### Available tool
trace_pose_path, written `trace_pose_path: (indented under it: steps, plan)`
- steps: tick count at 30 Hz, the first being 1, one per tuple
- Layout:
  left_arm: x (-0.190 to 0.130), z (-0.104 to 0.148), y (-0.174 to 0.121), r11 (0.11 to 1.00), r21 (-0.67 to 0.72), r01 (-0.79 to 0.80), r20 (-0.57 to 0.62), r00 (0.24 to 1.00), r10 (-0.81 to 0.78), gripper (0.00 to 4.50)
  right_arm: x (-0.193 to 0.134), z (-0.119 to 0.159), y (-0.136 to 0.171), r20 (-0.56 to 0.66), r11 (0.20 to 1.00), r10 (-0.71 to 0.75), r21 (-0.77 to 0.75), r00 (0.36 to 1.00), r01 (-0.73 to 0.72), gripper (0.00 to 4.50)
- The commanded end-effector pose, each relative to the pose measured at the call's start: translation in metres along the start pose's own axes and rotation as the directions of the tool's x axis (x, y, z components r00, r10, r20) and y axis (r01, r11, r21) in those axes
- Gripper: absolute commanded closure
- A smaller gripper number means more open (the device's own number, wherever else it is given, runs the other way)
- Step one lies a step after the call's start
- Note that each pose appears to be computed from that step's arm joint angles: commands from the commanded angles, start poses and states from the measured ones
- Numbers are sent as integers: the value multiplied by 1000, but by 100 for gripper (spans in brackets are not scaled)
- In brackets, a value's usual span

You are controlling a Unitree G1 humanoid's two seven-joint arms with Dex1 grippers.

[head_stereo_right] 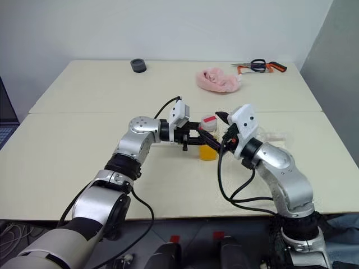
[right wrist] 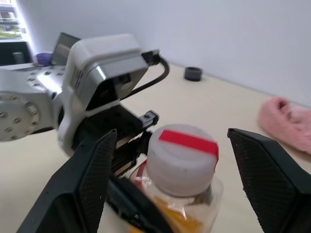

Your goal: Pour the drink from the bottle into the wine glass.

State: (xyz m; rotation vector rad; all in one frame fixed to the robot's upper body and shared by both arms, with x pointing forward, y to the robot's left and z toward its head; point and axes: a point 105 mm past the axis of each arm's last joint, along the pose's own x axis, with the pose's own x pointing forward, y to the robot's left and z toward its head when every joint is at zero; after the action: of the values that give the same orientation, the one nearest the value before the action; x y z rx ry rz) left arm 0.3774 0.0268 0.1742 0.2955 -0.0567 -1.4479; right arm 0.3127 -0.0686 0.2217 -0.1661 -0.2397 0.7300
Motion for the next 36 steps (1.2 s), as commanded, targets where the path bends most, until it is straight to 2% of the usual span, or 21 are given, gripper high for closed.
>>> trace_pose_path:
  steps: [1, 12, 36]
  plan:
    - [3, 23, 6, 998, 67, -5, 41, 999, 2, 268, 3, 13, -1, 42, 993, -86, -72, 995, 89, 60]
    - [3, 23, 6, 997, 71, -5, 37, 999, 3, 268, -2, 0, -25, 0, 963, -239, -124, 971, 237, 60]
    - [1, 19, 6, 998, 70, -5, 24, 1000, 4, 268, -33, 6, -37, -25, 952, -283, -133, 959, 277, 60]
